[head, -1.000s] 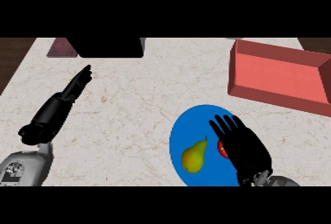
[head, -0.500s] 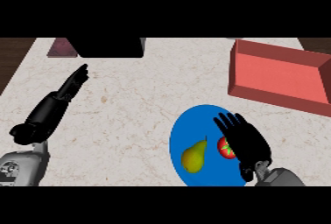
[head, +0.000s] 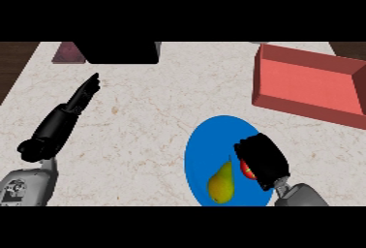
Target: Pick the tomato from the plate and place it in the cardboard box
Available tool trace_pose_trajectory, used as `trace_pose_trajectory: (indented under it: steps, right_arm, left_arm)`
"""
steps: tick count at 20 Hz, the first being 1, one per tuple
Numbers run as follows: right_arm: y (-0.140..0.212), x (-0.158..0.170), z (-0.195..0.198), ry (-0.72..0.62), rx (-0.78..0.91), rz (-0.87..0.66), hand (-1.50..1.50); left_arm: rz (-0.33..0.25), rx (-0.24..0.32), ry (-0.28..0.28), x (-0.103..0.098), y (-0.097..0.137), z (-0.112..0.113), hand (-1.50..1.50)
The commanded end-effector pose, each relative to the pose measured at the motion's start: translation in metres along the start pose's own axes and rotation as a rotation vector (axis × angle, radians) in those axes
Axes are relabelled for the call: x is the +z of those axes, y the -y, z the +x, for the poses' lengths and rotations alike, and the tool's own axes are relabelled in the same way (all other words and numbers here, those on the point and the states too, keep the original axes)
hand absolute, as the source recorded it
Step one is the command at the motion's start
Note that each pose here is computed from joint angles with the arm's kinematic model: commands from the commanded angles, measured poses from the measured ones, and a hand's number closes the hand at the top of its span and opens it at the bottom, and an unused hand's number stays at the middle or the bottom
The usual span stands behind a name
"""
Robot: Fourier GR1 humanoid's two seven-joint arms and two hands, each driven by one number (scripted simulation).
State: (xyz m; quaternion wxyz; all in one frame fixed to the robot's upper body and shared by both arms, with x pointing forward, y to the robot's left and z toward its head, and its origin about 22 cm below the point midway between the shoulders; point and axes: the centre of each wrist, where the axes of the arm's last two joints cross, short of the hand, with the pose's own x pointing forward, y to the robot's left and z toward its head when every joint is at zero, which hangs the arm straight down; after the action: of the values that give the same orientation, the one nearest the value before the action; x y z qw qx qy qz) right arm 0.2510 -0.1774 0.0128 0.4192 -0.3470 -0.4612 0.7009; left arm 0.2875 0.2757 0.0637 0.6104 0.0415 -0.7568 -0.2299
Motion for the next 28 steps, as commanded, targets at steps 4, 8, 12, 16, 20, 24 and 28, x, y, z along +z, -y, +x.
trace_pose_trajectory:
  steps: [4, 8, 12, 16, 20, 24, 28]
  right_arm:
    - [-0.001, -0.002, -0.001, 0.244, -0.021, -0.081, 1.5]
    - [-0.003, 0.007, -0.004, 0.635, -0.102, -0.052, 1.5]
    - [0.021, -0.002, -0.029, 0.708, -0.138, -0.219, 1.5]
    - [0.053, 0.026, -0.061, 0.764, -0.089, -0.373, 1.5]
    - [0.094, 0.063, -0.082, 0.757, -0.109, -0.472, 1.5]
    - [0.106, 0.07, -0.1, 0.569, -0.296, -0.585, 1.5]
    - [0.121, 0.066, -0.111, 0.393, -0.492, -0.609, 1.5]
  left_arm:
    - [0.011, -0.005, 0.005, 0.0, -0.004, 0.01, 0.0]
    - [0.0, 0.007, 0.013, -0.005, -0.007, -0.002, 0.0]
    - [-0.005, 0.0, 0.001, 0.001, 0.007, -0.001, 0.0]
    - [0.022, 0.017, -0.006, -0.012, 0.013, -0.001, 0.0]
    - [0.004, -0.001, -0.012, -0.003, 0.013, -0.002, 0.0]
    - [0.021, -0.022, -0.014, -0.002, 0.012, -0.002, 0.0]
    - [0.011, 0.004, -0.013, 0.002, 0.014, -0.009, 0.0]
